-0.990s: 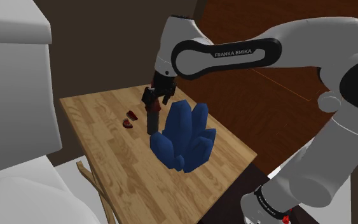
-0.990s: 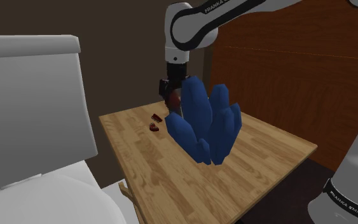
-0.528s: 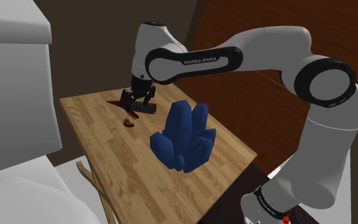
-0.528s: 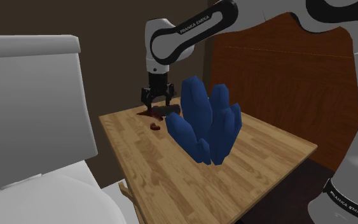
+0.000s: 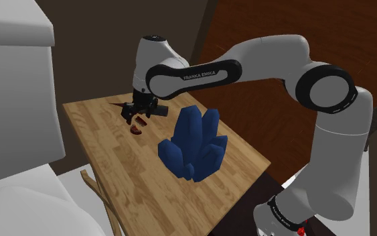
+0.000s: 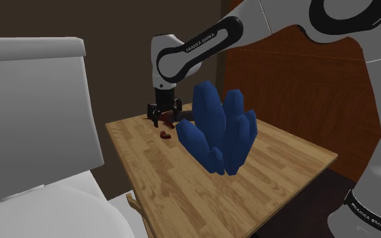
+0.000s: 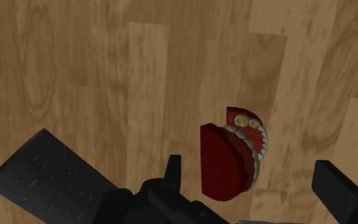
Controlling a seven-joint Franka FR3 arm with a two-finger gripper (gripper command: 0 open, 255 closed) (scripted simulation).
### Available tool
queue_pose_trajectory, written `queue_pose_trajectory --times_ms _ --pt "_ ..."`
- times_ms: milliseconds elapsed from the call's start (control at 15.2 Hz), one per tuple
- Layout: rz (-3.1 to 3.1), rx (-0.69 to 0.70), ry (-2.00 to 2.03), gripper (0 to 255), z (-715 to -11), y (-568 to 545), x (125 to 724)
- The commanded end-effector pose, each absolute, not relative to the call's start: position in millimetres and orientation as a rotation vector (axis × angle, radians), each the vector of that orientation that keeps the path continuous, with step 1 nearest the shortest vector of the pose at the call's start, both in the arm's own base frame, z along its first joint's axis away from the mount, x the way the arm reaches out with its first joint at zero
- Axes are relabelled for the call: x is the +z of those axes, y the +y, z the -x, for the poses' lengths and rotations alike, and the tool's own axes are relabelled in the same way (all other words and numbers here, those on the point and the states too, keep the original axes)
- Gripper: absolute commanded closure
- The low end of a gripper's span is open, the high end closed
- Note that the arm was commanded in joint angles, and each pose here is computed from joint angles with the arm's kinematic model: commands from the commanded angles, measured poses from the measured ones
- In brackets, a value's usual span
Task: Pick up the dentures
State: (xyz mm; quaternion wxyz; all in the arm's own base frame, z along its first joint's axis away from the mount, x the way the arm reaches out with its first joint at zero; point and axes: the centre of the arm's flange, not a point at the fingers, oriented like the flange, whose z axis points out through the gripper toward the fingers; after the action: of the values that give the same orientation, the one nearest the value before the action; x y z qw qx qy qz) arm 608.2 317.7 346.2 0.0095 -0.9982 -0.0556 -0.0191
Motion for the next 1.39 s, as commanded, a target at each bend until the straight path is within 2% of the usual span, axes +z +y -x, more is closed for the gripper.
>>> queue_pose_trajectory --times_ms 0,66,132,726,1320 --pt "3.117 -0.060 -0.174 0 -607.7 317.1 340.4" --pt "3.117 -0.060 -0.174 0 -607.7 317.1 340.4" --pt "3.117 -0.060 -0.174 255 -607.7 317.0 340.3" --pt "3.117 -0.060 -0.174 255 -607.7 317.1 340.4" --pt "3.117 -0.060 -0.174 255 -607.7 317.1 388.0"
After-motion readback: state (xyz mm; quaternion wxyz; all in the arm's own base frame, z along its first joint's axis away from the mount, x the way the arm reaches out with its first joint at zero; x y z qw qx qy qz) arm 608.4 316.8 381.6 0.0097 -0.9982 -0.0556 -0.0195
